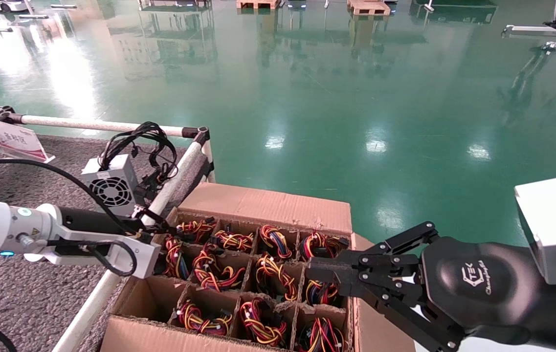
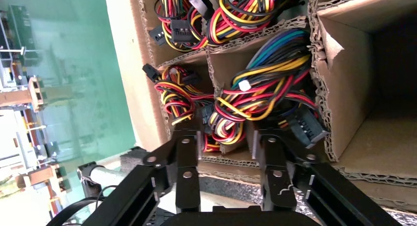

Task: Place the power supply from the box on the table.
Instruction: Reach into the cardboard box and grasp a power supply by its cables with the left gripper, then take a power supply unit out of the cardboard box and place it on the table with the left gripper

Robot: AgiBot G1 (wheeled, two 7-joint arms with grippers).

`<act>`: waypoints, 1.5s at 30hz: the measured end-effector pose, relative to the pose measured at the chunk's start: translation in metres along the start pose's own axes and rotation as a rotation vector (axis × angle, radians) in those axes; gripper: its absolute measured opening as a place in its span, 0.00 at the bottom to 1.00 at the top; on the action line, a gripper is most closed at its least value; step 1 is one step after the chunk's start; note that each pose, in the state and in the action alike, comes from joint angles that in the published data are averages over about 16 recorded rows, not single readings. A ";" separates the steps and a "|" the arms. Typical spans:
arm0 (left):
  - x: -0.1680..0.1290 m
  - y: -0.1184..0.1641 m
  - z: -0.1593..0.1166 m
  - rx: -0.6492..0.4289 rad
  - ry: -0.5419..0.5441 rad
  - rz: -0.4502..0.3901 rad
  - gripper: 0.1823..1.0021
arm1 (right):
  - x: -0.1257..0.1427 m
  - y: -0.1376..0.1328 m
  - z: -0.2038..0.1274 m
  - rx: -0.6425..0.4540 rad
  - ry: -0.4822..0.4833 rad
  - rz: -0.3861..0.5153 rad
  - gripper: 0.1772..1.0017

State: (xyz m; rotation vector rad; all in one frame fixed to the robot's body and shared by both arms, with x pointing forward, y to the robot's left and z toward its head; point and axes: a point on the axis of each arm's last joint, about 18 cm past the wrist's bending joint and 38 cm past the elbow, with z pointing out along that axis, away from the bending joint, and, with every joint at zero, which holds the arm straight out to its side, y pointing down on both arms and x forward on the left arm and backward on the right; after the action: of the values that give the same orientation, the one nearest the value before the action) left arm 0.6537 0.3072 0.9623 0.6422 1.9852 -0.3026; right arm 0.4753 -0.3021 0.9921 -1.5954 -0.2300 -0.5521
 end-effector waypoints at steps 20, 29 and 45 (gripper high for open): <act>-0.002 0.003 -0.009 0.002 -0.014 -0.011 0.14 | 0.000 0.000 0.000 0.000 0.000 0.000 0.01; -0.021 0.001 -0.030 0.025 -0.079 -0.022 0.10 | 0.000 0.000 0.000 0.000 0.000 0.000 0.01; -0.091 -0.017 -0.102 0.112 -0.308 -0.014 0.08 | 0.000 0.000 0.000 0.000 0.000 0.000 0.01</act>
State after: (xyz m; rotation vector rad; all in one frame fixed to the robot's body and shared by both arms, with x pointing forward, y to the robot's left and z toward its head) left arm 0.6022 0.3124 1.0900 0.6127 1.6873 -0.4938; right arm 0.4753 -0.3021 0.9921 -1.5954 -0.2300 -0.5521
